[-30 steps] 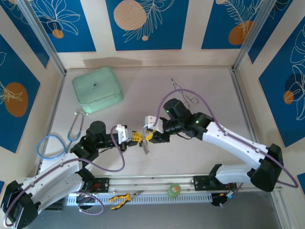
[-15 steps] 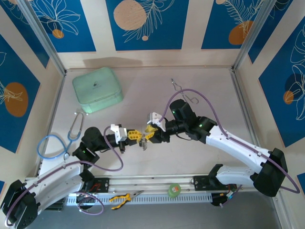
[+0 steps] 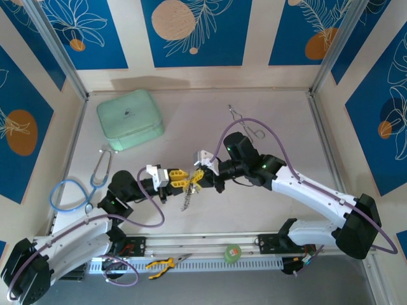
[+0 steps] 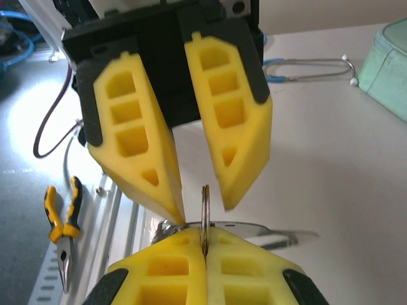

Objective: Put the keys on the keyring

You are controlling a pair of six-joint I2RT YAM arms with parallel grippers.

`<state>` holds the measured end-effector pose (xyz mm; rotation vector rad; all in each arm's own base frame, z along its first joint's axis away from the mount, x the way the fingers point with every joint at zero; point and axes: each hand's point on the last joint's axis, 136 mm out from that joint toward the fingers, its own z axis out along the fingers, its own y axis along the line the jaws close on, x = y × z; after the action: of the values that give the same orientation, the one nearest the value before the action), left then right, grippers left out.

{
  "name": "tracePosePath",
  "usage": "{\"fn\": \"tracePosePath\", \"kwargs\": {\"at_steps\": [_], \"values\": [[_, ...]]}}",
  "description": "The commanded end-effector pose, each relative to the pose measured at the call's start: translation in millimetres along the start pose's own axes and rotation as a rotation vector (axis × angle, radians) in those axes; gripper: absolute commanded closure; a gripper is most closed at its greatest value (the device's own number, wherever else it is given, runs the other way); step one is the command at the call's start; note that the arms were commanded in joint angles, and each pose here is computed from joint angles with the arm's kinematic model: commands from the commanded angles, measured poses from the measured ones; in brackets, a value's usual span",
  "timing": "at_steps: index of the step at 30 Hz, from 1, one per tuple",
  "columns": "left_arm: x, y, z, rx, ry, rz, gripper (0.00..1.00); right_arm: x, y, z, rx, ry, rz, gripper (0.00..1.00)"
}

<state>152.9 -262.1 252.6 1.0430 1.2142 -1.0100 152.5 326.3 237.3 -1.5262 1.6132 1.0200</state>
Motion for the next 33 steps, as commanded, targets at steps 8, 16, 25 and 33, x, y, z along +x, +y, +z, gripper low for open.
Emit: {"fn": "tracePosePath", "kwargs": {"at_steps": [8, 16, 25, 33], "values": [[14, -2, -5, 0.013, 0.207, 0.1, 0.74, 9, -1, -5, 0.023, 0.187, -0.125, 1.0], [13, -4, 3, 0.062, 0.224, 0.101, 0.74, 10, 2, 3, 0.012, 0.293, -0.211, 1.0], [10, -11, 2, 0.103, 0.219, 0.109, 1.0, -2, 6, 5, 0.026, 0.276, -0.229, 0.96], [-10, -11, 1, 0.065, 0.022, 0.062, 1.0, -5, 3, -12, 0.039, 0.077, -0.081, 0.71]]}}
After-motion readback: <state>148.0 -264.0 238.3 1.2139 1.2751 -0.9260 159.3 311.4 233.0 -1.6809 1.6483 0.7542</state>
